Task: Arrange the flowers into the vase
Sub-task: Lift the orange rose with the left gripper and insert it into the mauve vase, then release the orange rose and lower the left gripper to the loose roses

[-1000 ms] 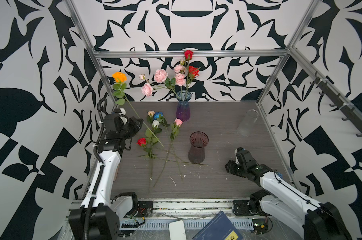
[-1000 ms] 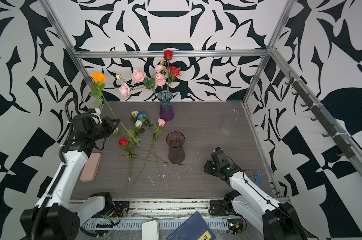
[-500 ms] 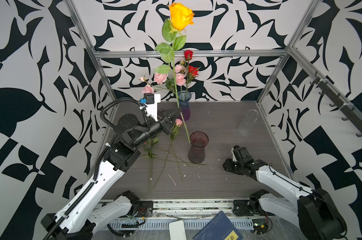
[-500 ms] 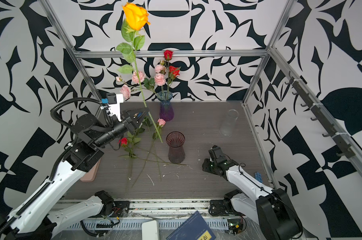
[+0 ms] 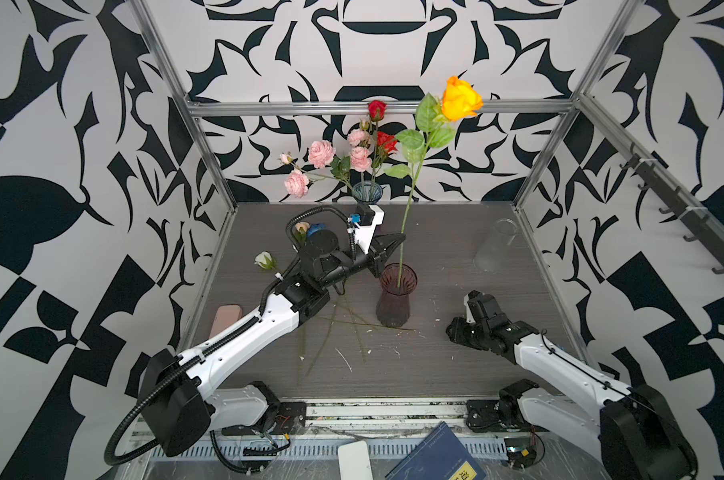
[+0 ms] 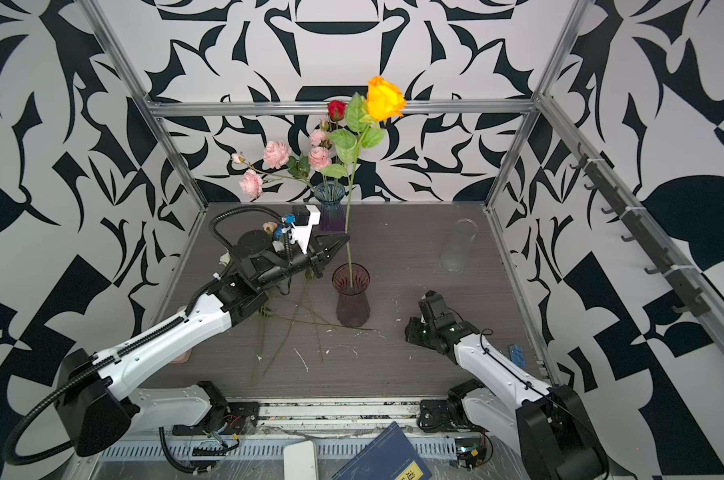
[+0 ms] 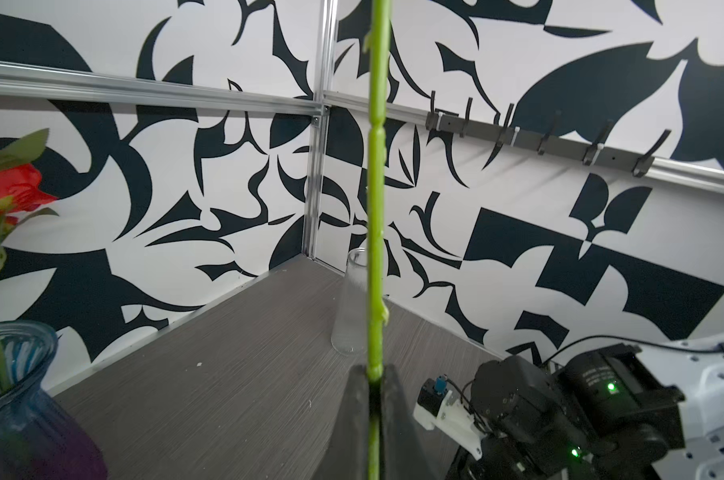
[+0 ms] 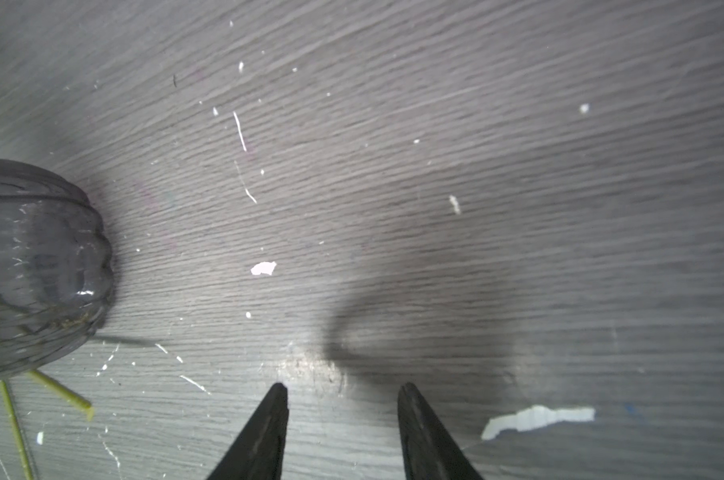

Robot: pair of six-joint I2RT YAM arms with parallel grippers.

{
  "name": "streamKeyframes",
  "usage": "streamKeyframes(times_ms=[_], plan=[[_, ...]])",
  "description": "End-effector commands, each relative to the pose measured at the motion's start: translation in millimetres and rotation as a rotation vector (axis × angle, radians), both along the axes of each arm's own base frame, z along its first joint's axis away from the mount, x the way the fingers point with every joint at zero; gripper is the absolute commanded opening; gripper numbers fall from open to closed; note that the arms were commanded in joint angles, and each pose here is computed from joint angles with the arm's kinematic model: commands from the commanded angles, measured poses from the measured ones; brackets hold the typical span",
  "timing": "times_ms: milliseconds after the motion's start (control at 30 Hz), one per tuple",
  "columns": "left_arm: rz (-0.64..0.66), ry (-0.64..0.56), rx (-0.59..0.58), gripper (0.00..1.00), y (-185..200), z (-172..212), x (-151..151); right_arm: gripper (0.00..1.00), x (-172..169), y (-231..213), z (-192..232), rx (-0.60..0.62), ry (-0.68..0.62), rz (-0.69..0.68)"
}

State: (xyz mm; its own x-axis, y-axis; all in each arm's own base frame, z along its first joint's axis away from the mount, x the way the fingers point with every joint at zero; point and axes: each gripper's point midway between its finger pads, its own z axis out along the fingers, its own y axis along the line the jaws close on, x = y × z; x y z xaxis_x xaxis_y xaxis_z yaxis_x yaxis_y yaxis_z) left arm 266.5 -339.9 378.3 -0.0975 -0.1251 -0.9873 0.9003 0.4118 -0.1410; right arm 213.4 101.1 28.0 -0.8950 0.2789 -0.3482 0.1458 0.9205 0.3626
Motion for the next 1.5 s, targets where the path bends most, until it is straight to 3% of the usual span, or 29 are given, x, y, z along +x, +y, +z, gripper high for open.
streamKeyframes(times_ms=[0, 33, 200, 233, 300, 367, 500, 600, 700, 867, 1000, 1200, 1467], plan=[[-0.068, -0.170, -0.028, 0.00, -5.0, 7.7, -18.5, 0.47, -0.4, 1.5, 2.3, 0.002, -0.010, 0.012], [-0.066, -0.149, -0.003, 0.00, -10.8, -11.7, -13.1, 0.47, -0.5, 1.4, 2.3, 0.003, -0.011, 0.013], [-0.070, -0.082, 0.021, 0.00, -10.6, -38.5, -15.0, 0.47, -1.0, 2.5, 2.3, 0.008, -0.013, 0.019], [-0.074, -0.068, 0.026, 0.04, -10.4, -43.8, -16.8, 0.47, -0.3, 2.8, 2.7, 0.010, -0.014, 0.018], [-0.078, -0.048, 0.031, 0.33, -9.2, -50.8, -20.2, 0.47, -0.4, 3.3, 1.7, 0.009, -0.008, 0.022], [-0.058, -0.051, 0.021, 0.52, -2.4, -49.0, -25.3, 0.47, -1.0, 3.7, 0.2, 0.009, 0.002, 0.025], [0.026, -0.022, 0.014, 0.63, 16.9, -54.8, -25.9, 0.47, -1.3, 4.3, -1.5, 0.008, 0.013, 0.026], [0.175, 0.087, 0.034, 0.72, 45.0, -62.3, -17.1, 0.47, -0.6, 4.7, -1.6, 0.008, 0.013, 0.028], [0.348, 0.226, 0.083, 0.73, 81.0, -78.5, -9.7, 0.47, 0.0, 5.0, -1.9, 0.006, 0.016, 0.029], [0.435, 0.462, 0.146, 0.74, 125.2, -113.7, -14.9, 0.47, 5.0, 4.7, 5.7, -0.011, 0.016, 0.032], [0.538, 0.666, 0.154, 0.70, 163.3, -152.1, -7.4, 0.47, 17.7, 2.7, 21.0, -0.052, -0.035, 0.045], [0.703, 0.803, 0.201, 0.68, 196.3, -190.4, 6.5, 0.46, 18.1, -1.9, 27.3, -0.092, -0.124, 0.058], [0.587, 0.993, 0.328, 0.55, 166.8, -233.1, 40.9, 0.47, 14.7, -3.1, 34.2, -0.062, -0.182, 0.048]])
